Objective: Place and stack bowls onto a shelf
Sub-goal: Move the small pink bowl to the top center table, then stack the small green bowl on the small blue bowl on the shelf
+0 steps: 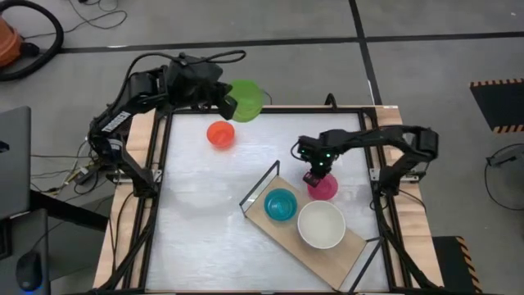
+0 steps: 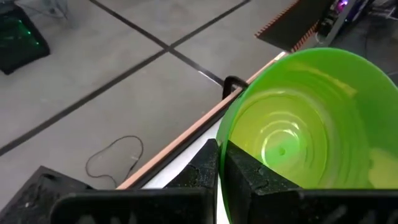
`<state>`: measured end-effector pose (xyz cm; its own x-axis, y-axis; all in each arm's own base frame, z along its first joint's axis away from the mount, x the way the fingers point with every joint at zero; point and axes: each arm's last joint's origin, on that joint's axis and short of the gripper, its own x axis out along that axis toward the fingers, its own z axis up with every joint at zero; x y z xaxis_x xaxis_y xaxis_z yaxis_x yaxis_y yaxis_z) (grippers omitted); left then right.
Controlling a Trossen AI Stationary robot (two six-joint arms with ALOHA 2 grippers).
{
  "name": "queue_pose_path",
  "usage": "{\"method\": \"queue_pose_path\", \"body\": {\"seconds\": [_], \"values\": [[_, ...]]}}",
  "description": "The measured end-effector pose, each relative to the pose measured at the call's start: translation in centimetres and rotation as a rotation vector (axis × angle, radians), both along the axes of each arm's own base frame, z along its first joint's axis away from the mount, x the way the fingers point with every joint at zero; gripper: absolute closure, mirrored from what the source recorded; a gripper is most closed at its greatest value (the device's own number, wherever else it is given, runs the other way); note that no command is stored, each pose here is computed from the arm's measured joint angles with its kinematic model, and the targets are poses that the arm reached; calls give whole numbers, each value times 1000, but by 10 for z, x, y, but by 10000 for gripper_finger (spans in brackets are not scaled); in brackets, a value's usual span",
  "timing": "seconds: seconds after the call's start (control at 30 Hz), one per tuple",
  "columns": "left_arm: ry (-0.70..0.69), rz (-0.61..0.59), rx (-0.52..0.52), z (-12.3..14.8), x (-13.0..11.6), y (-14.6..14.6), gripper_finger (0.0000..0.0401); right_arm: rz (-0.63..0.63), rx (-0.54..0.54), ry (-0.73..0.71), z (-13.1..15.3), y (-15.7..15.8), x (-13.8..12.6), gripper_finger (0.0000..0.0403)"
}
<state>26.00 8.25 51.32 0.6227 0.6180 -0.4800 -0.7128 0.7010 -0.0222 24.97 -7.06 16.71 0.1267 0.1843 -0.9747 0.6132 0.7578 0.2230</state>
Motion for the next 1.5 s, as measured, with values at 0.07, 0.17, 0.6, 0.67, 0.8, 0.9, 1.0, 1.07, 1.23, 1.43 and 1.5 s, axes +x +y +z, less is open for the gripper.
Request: {"method": "queue_pose_path", "body": {"seconds": [0.07, 0.17, 0.6, 0.67, 0.8, 0.9, 1.0, 1.07, 1.23, 1.43, 1.5], "values": [[22, -8, 9, -1, -1, 0, 401, -8, 0, 1, -12, -6, 6, 385], [49, -19, 20, -2, -1, 0, 401, -17, -8, -12, -21, -17, 18, 385], [160, -62, 88, -5, -4, 1, 401, 226, -278, -319, 29, -56, 112, 385], [168, -57, 86, -5, -5, 3, 401, 302, -320, -375, 43, -52, 121, 385], [177, -43, 82, -5, -9, 6, 401, 332, -366, -398, 73, -45, 128, 384], [164, -40, 78, -3, -11, 7, 401, 339, -412, -379, 100, -41, 123, 382], [124, -92, -1, -5, -11, 5, 401, 309, -434, -366, 134, -35, 103, 384], [104, -159, -74, -8, -8, 3, 401, 269, -433, -386, 163, -27, 84, 384], [133, -326, -165, -22, 7, -22, 401, 180, -448, -489, 233, 8, 14, 383], [120, -502, -170, -44, 38, -78, 401, 8, -557, -651, 284, 39, -76, 382], [81, -580, -153, -55, 53, -100, 401, -33, -578, -678, 291, 44, -99, 382]]}}
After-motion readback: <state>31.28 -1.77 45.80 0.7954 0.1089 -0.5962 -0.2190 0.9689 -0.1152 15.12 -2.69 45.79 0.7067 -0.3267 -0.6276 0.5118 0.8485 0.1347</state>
